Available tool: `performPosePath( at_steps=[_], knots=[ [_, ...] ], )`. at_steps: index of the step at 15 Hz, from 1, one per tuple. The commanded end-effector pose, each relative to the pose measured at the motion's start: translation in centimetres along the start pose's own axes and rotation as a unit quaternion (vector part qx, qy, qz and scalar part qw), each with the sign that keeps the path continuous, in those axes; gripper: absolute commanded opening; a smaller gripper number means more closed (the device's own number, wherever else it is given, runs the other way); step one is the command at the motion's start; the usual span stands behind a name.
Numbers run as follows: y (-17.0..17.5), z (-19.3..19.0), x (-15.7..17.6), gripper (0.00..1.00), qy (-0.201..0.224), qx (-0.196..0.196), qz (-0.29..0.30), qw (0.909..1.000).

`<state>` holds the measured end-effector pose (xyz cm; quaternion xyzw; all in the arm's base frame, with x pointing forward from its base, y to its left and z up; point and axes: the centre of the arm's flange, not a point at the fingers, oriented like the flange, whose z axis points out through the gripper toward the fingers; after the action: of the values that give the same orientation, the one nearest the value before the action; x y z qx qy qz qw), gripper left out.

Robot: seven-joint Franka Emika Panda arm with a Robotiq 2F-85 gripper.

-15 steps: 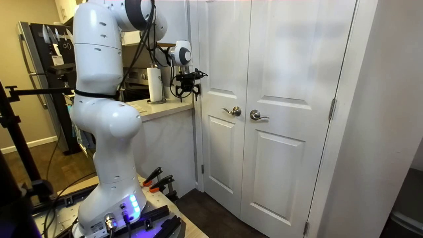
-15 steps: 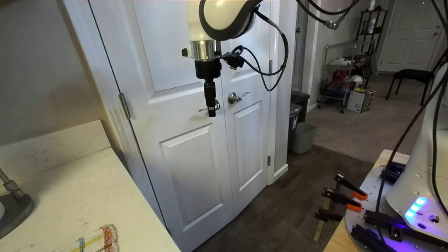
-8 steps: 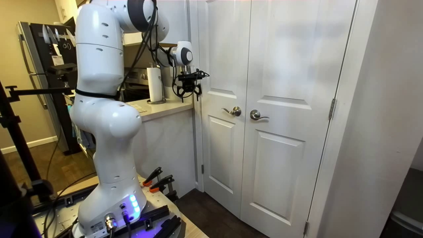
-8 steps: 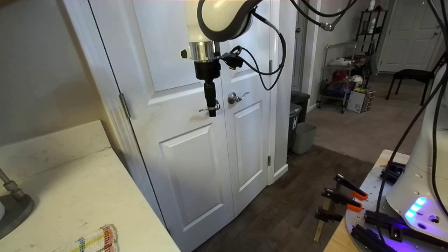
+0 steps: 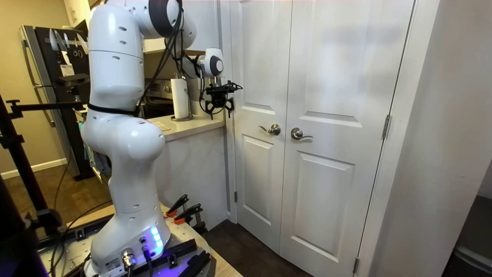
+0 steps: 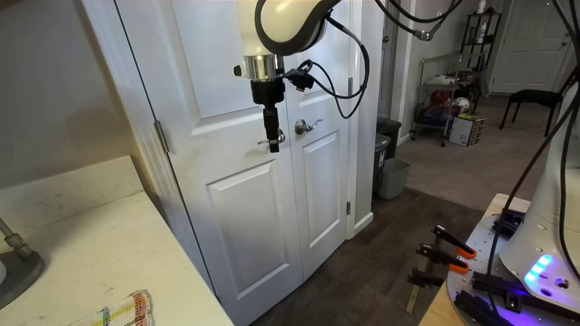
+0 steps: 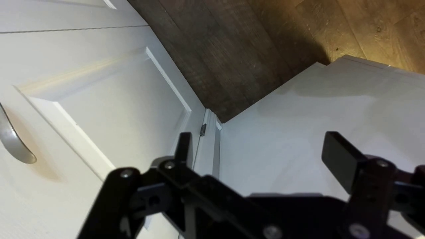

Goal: Pull open the left side of the white door

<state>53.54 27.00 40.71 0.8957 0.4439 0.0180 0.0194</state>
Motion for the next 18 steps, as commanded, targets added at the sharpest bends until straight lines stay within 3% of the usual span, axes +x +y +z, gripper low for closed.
performPosePath(
  at_steps=[1, 5, 8, 18],
  knots=[
    [0.3, 1.1, 0.0, 1.00, -0.006, -0.040, 0.006, 0.9992],
    [2.4, 2.0, 0.0, 1.00, 0.003, -0.094, -0.043, 0.9946],
    [4.7, 3.2, 0.0, 1.00, 0.005, -0.130, -0.103, 0.9862],
    [12.3, 5.0, -1.8, 1.00, 0.020, -0.203, -0.201, 0.9580]
  ],
)
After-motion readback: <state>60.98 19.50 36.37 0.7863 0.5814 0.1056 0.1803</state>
